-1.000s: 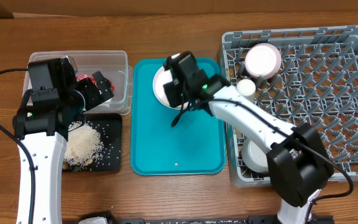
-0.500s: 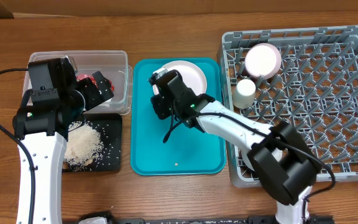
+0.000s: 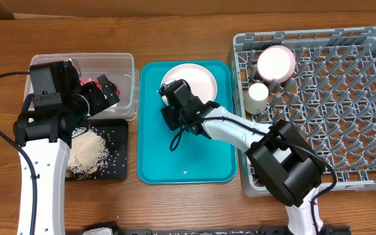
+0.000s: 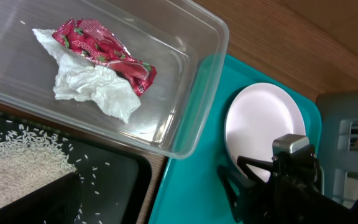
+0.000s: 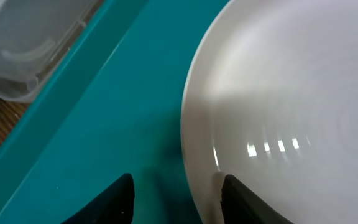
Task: Sort waste into correct bins and load items into the dishwasher
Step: 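Grasp the pink plate's rim with the right gripper, then lift the pink plate and carry it over the grey rack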
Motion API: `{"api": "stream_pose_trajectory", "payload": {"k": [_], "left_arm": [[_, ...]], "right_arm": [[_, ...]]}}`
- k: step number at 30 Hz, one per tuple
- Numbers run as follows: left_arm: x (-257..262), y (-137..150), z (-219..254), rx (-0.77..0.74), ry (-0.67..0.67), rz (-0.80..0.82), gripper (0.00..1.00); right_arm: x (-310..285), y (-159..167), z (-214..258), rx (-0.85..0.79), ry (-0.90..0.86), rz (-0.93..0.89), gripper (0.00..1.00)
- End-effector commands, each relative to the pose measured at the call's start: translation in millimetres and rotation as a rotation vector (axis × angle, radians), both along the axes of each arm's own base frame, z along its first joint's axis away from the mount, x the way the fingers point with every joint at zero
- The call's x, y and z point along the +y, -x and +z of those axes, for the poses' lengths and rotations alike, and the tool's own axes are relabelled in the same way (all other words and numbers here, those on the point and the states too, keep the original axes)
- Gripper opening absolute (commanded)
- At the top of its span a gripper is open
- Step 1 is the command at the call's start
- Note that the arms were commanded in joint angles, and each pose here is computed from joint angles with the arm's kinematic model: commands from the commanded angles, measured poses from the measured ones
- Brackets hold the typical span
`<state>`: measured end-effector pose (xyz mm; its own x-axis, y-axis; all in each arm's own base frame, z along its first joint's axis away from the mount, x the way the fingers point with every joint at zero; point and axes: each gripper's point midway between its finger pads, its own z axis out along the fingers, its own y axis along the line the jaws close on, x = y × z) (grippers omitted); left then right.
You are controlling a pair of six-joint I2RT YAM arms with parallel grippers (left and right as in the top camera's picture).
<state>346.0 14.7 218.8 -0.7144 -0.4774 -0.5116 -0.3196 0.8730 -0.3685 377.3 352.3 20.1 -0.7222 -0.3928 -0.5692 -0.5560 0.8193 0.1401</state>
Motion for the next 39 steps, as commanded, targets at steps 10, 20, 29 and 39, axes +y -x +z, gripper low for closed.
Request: {"api": "stream_pose_trajectory", "payload": {"k": [10, 20, 29, 39], "left_arm": [[0.6, -0.4, 5.9, -0.018, -0.014, -0.006, 1.0], [0.6, -0.4, 5.9, -0.018, -0.014, -0.006, 1.0], [0.6, -0.4, 5.9, -0.018, -0.014, -0.005, 1.0], [0.6, -0.4, 5.9, -0.018, -0.014, -0.006, 1.0]], "right_arm": [[-5.7, 3.1, -3.6, 0.011, 0.026, -0.002, 0.48], [-9.8, 8.9, -8.2, 0.037, 0.048, 0.0, 0.31], [-5.5, 17.3, -10.2, 0.048, 0.059, 0.017, 0.29], [2.6, 24.3, -8.6, 0.071, 0.03, 0.047, 0.11]]}}
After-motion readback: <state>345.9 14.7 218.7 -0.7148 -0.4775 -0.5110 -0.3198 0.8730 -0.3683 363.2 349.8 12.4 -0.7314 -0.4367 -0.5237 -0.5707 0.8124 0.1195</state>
